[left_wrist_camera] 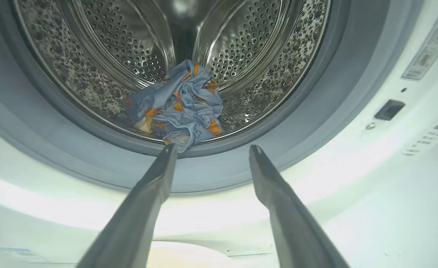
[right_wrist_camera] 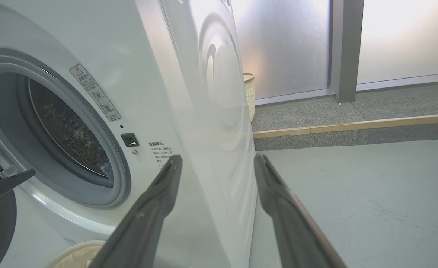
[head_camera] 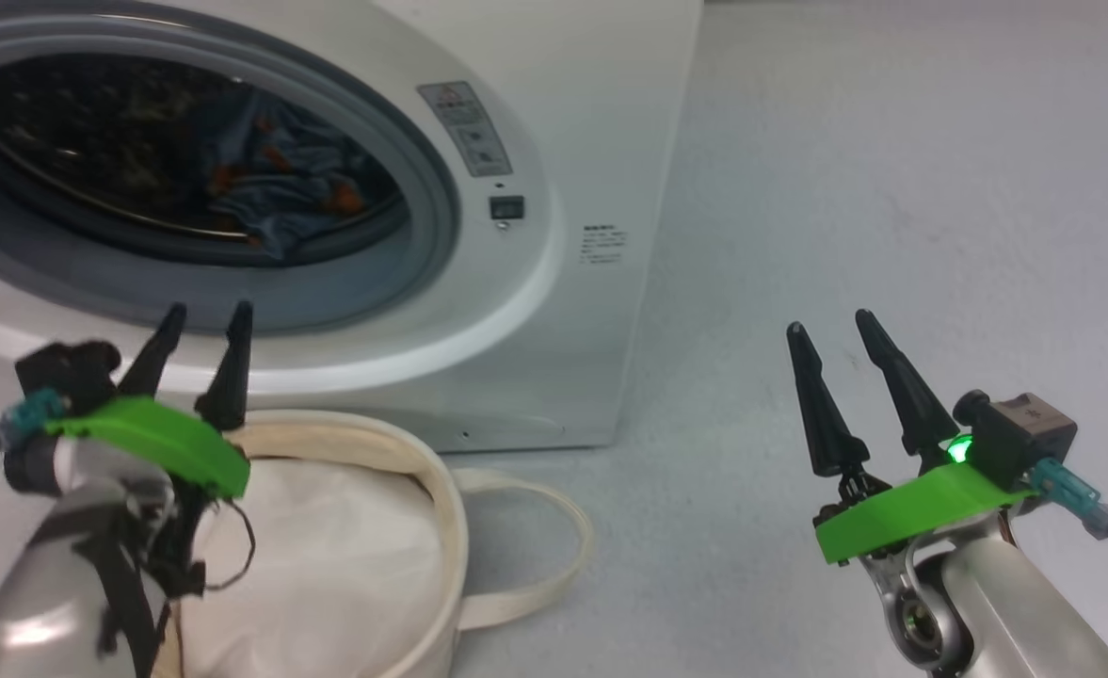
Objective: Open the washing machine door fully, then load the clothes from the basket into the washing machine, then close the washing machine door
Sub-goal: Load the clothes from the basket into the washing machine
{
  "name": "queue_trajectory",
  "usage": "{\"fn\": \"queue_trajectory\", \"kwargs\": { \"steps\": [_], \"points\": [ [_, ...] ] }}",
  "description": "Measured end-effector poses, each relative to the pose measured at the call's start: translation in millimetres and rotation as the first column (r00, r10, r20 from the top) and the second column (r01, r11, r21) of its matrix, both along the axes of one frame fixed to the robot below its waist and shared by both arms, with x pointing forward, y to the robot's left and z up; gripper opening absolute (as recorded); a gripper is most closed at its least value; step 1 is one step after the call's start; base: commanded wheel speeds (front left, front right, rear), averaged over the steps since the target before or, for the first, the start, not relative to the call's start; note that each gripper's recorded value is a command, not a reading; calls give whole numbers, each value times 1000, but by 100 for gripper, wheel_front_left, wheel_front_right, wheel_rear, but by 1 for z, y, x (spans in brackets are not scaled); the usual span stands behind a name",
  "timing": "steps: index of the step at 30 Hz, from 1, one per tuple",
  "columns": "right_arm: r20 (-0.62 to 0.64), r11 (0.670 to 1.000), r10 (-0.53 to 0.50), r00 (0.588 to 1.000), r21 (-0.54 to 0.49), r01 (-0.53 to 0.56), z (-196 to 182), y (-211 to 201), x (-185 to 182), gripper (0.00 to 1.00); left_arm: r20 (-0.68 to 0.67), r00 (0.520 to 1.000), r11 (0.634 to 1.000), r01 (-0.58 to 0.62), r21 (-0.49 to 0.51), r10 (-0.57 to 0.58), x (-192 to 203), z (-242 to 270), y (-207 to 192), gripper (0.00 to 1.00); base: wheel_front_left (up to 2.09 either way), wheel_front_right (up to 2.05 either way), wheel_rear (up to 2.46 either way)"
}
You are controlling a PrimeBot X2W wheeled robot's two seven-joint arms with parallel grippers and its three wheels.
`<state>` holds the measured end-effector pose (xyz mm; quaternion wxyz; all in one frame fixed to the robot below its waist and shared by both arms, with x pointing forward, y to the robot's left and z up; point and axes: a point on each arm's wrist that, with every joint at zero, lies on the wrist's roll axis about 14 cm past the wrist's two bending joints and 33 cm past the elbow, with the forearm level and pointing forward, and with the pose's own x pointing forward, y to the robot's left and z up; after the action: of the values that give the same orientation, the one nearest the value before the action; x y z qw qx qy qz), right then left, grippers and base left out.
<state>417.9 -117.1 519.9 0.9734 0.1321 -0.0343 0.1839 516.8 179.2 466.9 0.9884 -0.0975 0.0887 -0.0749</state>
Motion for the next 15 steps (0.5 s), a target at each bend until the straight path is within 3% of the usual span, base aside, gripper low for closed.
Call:
{"fn": "queue_trajectory", "kwargs": {
  "steps": [6,15],
  "points": [
    [57,999,52,997,-3,-52,22,16,-10,100,107,993,998,-50,45,45,-37,30,22,100,0,0,0],
    [60,996,90,994,21,-91,27,30,-37,100,104,988,993,-119,12,117,-100,21,44,100,0,0,0]
  ]
}}
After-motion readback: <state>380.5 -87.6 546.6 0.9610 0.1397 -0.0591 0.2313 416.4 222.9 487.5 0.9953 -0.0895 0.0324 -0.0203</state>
